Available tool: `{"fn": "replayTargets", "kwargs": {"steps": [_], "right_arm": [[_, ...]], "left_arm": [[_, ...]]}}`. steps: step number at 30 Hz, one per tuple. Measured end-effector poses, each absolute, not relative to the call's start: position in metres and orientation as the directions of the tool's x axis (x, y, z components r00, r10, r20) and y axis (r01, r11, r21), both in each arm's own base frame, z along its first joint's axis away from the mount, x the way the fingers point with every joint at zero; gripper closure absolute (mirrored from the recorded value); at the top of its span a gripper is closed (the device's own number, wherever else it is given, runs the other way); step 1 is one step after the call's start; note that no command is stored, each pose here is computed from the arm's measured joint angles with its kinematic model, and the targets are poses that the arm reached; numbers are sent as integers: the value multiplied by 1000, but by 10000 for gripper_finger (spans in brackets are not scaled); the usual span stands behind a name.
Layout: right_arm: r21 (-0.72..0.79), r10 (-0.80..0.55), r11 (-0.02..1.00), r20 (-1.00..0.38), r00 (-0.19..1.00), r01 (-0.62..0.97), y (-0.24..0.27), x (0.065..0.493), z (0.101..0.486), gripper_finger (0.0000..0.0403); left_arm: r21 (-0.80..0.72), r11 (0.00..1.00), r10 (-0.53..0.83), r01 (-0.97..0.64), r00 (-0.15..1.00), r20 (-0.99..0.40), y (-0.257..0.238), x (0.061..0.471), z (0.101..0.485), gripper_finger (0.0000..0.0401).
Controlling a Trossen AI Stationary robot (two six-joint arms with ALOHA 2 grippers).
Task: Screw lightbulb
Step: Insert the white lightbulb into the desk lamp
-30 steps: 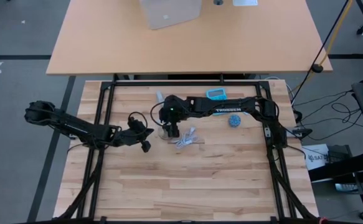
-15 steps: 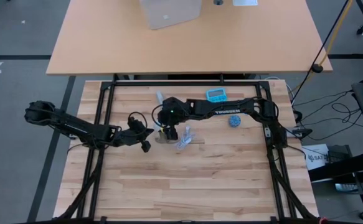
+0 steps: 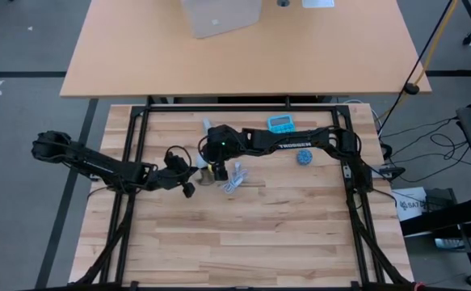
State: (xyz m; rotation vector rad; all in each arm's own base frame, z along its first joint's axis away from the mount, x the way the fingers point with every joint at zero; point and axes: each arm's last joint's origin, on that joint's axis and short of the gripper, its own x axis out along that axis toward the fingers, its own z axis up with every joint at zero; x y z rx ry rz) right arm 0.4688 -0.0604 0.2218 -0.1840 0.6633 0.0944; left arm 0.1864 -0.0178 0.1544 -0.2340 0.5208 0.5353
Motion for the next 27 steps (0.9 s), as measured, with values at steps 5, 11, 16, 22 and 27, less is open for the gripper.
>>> {"fn": "replayTargets", "kwargs": {"steps": [5, 11, 16, 22, 27], "right_arm": [[-141, 50, 974, -634, 772, -179, -56, 468, 220, 135], [-155, 63, 966, -636, 769, -207, -54, 468, 219, 135], [-159, 65, 964, -639, 767, -214, -54, 471, 214, 135], [-166, 64, 963, -629, 775, -214, -54, 473, 212, 134], [-161, 65, 964, -633, 772, -213, -53, 473, 212, 134]], "left_arm": [[-76, 836, 429, -544, 732, -529, -17, 183, 157, 401], [-84, 833, 433, -547, 738, -517, -16, 178, 162, 401], [-71, 833, 440, -548, 736, -514, -19, 176, 163, 401], [-65, 833, 446, -549, 736, -509, -20, 176, 163, 401], [-64, 832, 448, -551, 736, -508, -20, 176, 163, 401]]}}
